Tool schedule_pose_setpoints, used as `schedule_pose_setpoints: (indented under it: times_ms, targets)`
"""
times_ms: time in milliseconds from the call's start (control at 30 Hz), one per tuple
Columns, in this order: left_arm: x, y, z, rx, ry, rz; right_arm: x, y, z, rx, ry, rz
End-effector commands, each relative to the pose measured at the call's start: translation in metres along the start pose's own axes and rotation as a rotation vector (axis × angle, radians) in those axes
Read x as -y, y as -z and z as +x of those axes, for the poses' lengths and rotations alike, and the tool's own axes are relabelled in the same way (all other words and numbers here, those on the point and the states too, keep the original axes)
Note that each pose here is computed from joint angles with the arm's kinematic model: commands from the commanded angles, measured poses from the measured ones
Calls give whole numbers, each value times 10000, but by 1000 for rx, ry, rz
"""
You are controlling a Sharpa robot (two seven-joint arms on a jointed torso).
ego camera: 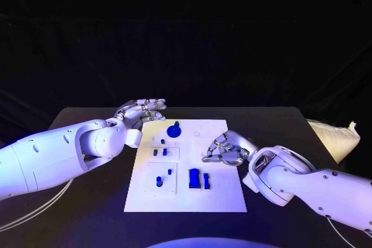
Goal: Assemble the parts on the task board
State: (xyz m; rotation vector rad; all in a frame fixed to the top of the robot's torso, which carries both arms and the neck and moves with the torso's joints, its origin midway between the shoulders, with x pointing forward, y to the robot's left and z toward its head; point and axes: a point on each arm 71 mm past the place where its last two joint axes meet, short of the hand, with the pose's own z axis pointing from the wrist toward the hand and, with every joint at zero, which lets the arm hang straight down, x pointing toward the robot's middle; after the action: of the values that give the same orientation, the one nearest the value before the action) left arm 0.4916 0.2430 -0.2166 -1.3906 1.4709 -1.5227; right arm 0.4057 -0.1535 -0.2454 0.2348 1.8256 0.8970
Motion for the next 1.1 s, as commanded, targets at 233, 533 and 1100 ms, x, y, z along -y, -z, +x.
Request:
schedule_pose_setpoints:
  times_ms: [233, 533, 1100]
  targets:
    - [4, 9, 51, -21, 16, 9, -75, -1, 186, 19, 234, 35]
    - [3, 18, 64, -26, 18, 5, -128, -23, 369, -22, 286, 21]
    - [4, 32, 62, -26, 18, -1, -187, -33, 577, -89, 321, 0]
